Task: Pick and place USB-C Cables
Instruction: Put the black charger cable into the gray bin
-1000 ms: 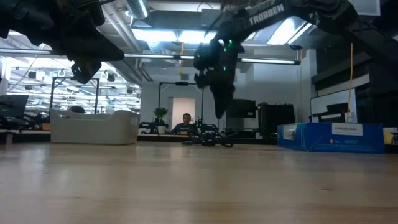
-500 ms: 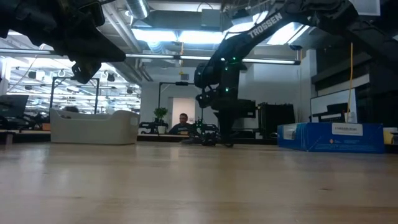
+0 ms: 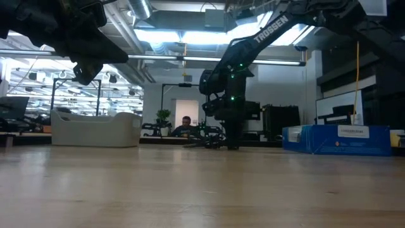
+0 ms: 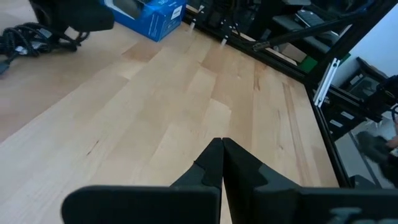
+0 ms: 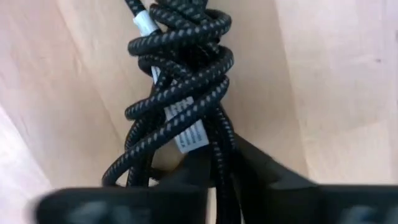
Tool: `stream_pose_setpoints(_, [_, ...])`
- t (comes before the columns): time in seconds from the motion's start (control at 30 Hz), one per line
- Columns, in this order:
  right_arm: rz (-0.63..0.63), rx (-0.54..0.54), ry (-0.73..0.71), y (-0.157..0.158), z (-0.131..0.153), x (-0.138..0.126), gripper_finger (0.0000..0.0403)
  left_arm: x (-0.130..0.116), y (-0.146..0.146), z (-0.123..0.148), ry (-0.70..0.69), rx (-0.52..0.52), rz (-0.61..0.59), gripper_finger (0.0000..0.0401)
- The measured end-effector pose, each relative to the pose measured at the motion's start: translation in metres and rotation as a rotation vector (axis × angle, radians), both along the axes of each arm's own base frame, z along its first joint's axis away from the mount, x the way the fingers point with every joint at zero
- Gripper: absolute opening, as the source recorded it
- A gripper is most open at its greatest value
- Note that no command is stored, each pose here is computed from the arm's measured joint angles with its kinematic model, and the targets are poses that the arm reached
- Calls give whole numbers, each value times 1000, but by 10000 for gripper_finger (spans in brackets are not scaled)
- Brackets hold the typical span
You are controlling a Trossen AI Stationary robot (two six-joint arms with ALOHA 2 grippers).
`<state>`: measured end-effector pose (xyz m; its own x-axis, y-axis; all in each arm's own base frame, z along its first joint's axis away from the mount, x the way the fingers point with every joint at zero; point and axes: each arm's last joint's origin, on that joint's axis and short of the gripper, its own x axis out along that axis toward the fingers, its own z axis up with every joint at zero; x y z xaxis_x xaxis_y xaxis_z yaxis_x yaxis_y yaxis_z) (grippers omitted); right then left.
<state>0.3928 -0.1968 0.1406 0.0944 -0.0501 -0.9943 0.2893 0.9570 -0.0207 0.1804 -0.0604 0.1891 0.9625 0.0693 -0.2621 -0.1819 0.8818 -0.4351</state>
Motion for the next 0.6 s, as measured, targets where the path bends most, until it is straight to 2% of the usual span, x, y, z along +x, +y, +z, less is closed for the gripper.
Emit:
stream_pose_setpoints(0.1, [29, -8, 42, 4, 14, 5, 25, 0, 0, 0, 0, 1, 2, 0])
stream_pose_setpoints(0.27, [69, -65, -45, 4, 71, 23, 25, 0, 0, 0, 2, 7, 0, 0])
stream_pose_setpoints(0.47, [100, -238, -404, 12, 153, 54, 25, 0, 0, -1, 7, 9, 0, 0])
stream_pose_setpoints(0.6, [123, -309, -706, 26, 181, 80, 25, 0, 0, -1, 7, 8, 1, 0])
